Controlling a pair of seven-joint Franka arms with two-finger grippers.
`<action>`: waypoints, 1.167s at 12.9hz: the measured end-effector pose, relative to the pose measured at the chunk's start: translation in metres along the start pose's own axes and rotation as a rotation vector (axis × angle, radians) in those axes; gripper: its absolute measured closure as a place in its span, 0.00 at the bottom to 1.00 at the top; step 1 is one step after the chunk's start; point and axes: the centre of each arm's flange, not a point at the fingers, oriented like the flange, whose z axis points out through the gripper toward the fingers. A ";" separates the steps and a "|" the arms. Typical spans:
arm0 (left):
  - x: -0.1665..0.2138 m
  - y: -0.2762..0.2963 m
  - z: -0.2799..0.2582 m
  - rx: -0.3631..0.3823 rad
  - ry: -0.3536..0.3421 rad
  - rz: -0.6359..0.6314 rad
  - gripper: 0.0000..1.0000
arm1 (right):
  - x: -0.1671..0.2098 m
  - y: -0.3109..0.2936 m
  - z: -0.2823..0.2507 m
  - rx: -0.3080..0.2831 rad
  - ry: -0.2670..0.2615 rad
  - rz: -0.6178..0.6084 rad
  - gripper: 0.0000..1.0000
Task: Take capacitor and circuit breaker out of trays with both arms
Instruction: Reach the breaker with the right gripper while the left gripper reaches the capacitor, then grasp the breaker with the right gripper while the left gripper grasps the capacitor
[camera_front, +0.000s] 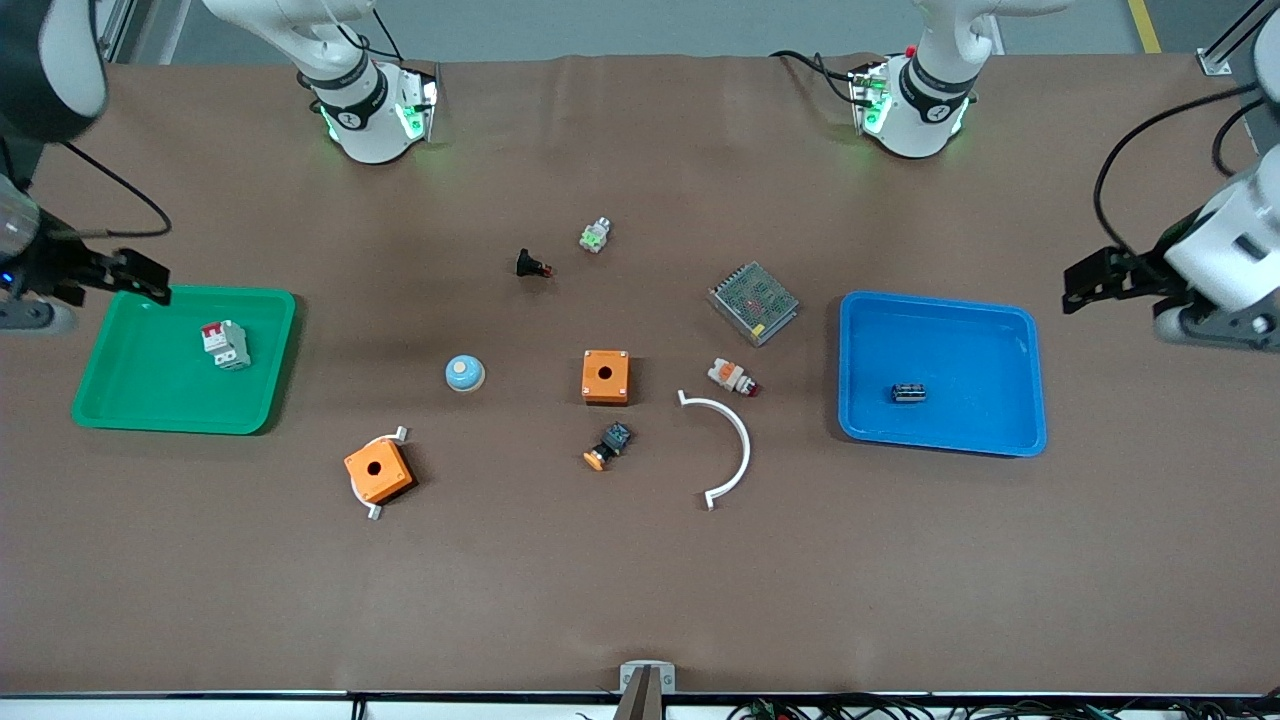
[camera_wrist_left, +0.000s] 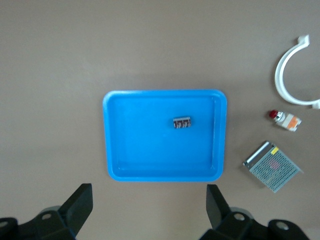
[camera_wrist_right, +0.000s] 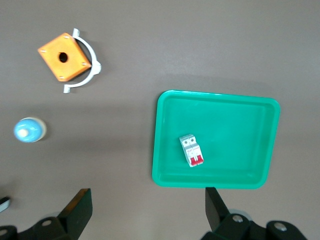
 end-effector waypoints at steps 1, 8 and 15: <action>0.008 0.000 0.025 -0.009 -0.050 0.000 0.00 | 0.001 0.005 0.027 0.000 0.002 0.003 0.00; 0.047 0.040 0.205 -0.020 -0.274 0.006 0.00 | -0.018 0.064 0.172 0.013 -0.036 -0.140 0.00; 0.039 0.060 0.355 0.000 -0.260 -0.053 0.00 | -0.031 0.080 0.241 0.024 -0.053 -0.266 0.07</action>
